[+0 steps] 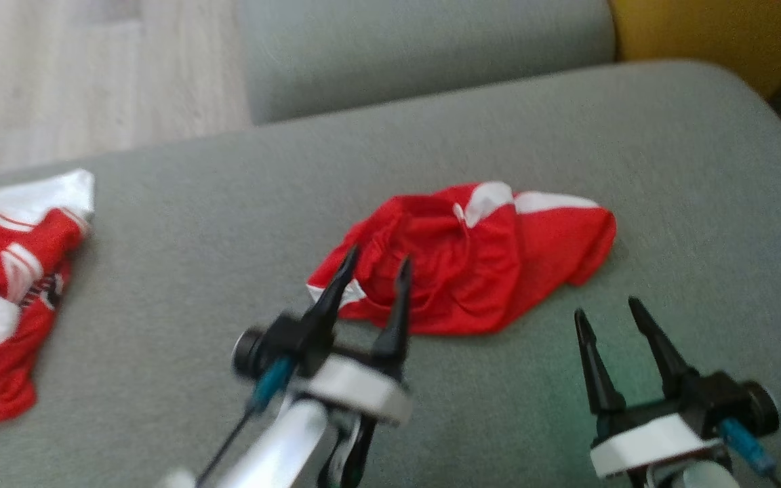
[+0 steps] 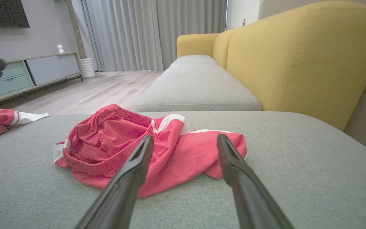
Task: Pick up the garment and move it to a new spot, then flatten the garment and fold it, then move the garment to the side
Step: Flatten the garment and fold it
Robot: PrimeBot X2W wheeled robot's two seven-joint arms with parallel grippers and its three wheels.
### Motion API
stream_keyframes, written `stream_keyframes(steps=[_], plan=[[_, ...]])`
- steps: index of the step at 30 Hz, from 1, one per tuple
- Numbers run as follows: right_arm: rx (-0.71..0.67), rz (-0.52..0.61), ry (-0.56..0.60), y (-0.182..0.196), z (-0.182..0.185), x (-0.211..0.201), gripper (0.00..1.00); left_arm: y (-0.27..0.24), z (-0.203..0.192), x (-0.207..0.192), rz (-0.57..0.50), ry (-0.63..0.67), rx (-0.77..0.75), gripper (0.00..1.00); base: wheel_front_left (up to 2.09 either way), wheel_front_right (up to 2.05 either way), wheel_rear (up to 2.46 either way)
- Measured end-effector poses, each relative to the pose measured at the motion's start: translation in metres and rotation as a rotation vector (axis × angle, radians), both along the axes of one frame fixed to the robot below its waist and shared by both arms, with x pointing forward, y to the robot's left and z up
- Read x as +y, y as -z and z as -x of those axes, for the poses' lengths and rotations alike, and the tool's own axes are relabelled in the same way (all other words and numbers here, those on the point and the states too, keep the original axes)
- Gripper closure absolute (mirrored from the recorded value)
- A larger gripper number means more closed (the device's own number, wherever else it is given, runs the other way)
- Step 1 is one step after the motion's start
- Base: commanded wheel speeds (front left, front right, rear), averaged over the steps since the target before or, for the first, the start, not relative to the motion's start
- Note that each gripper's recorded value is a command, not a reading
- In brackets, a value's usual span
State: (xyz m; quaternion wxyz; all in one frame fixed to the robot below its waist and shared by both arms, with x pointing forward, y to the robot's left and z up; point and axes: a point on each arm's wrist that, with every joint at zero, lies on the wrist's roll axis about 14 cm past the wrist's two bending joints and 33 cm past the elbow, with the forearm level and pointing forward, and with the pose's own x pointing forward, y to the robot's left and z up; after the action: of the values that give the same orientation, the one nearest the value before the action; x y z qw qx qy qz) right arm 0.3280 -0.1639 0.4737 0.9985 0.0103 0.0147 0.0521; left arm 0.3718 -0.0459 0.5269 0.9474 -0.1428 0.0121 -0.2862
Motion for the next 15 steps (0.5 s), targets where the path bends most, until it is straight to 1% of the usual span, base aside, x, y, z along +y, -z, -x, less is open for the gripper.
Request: stream_keyframes(steps=[3,8,12,13,15], plan=[[0.012,0.009,0.016,0.003,-0.01,-0.008,0.0,-0.001,-0.012,-0.036,0.025,0.127,0.062,0.0,0.0,0.0,0.0],[0.031,0.021,0.053,0.007,-0.02,-0.023,0.0,0.022,-0.024,-0.08,0.025,0.281,0.252,0.0,0.0,0.0,0.0],[0.044,0.034,0.083,0.01,-0.025,-0.034,0.0,0.049,-0.039,-0.099,0.007,0.315,0.438,0.0,0.0,0.0,0.0],[0.044,0.034,0.083,0.01,-0.025,-0.034,0.0,0.049,-0.039,-0.099,0.007,0.315,0.438,0.0,0.0,0.0,0.0],[0.05,0.038,0.104,0.011,-0.027,-0.041,0.0,0.063,-0.047,-0.105,0.006,0.307,0.521,0.0,0.0,0.0,0.0]])
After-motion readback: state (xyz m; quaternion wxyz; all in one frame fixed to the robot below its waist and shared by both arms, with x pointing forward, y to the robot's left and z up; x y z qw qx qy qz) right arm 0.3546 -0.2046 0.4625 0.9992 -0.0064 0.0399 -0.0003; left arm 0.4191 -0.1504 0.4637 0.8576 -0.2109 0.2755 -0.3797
